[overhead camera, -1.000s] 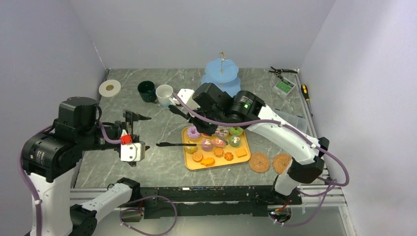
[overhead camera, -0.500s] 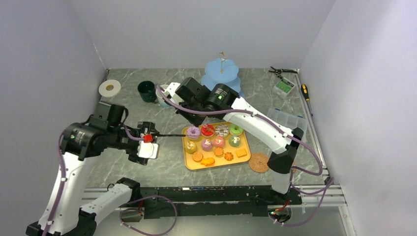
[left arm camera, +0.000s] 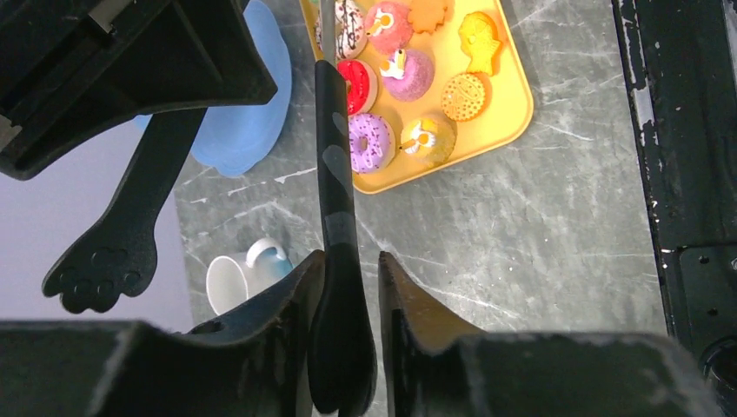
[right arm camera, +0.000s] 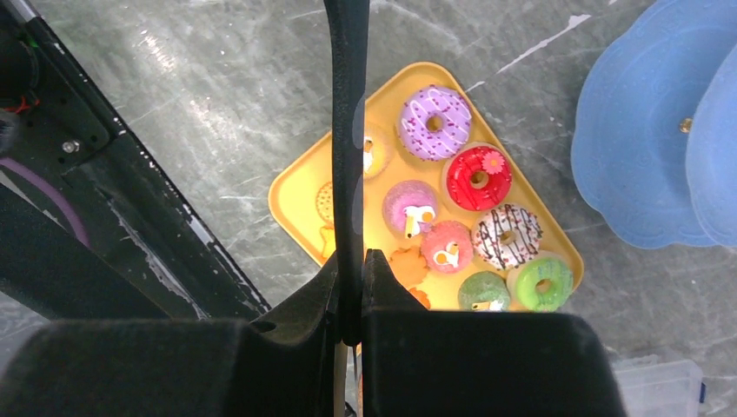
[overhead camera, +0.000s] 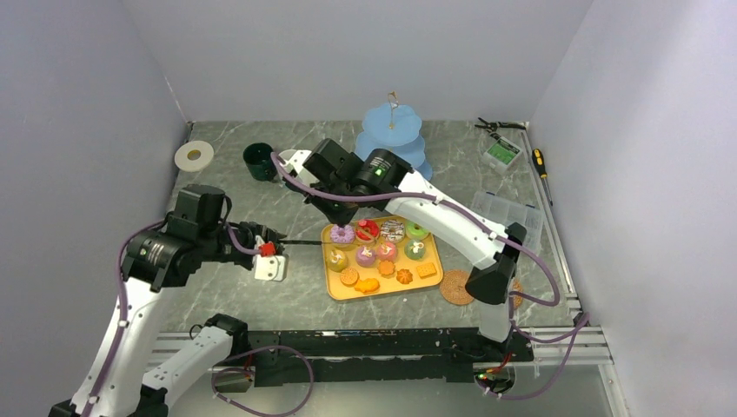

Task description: Serve the afternoon tea

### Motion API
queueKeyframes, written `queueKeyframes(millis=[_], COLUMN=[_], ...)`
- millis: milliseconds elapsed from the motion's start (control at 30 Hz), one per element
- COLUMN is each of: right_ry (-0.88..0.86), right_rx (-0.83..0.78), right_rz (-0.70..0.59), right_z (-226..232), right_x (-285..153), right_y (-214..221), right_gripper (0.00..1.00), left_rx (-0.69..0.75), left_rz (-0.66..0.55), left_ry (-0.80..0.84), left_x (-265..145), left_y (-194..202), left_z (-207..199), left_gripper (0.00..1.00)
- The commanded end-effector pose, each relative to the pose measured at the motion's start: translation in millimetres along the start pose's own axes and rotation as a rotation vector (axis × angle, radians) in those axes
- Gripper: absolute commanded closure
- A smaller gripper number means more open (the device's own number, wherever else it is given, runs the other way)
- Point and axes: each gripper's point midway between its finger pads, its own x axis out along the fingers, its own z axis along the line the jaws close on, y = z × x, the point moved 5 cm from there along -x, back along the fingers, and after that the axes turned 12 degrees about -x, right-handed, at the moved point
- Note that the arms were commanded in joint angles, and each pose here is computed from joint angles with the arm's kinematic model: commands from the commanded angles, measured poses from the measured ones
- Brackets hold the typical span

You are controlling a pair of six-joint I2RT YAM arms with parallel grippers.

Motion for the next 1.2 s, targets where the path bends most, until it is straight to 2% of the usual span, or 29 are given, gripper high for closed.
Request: queueKeyframes(millis=[0,167,233,300,333,367,400,667,767,867,933,1167], right_ry=[-0.033,-0.047,-0.058,-0.056,-0.051,-0.043,-0.031,0.033,0.072,0.094,0.097,0.032], right_rx=[0.025,0.002,-0.004,-0.004,-0.006,-0.007,-0.004,0.106,0.07,0.056,0.072,0.189], right_rz=[-0.094,-0.109,-0.131,-0.154,-0.176,-0.2,-0.232,-0.662,-0.859,-0.98,-1.039,-1.144], right_z=[7.3,16.4,19.5,19.8,18.8,16.2,11.9,-39.1,-37.0,-29.3,-23.4,-0.9], right_x=[-11.1,-13.6,-16.3,-19.2,-22.9,-27.9,-35.6,-138.6,-187.3,-211.3,-220.7,-189.0], right_y=[-20.4,-22.9,-24.3,-23.2,-23.4,-23.7,-24.8,-37.9,-28.5,-8.4,7.5,56.2], right_gripper=[1.0,1.0,0.89,0.7,0.53,0.15,0.02,0.0,0.0,0.0,0.0,0.0], left_rx=[0.034,0.023,-0.01,-0.045,-0.074,-0.116,-0.14,-0.58,-0.72,-0.831,-0.88,-0.994], left_rz=[-0.046,-0.024,-0.019,-0.032,-0.044,-0.061,-0.078,-0.266,-0.337,-0.405,-0.447,-0.604], left_ry=[0.037,0.067,0.093,0.103,0.106,0.105,0.111,0.084,0.102,0.103,0.098,0.152], left_x=[5.2,8.2,9.4,9.6,10.5,11.1,13.1,32.4,35.6,35.0,32.1,11.0], left_y=[-6.3,-0.7,-0.2,-3.5,-5.3,-7.8,-9.1,-30.5,-43.9,-57.9,-66.9,-94.2], left_z=[2.6,0.2,-1.0,0.0,0.2,-0.4,-0.8,14.3,24.4,37.8,49.0,102.2], left_gripper=[0.7,0.73,0.8,0.95,0.97,0.97,0.97,0.97,0.97,0.97,0.97,0.97])
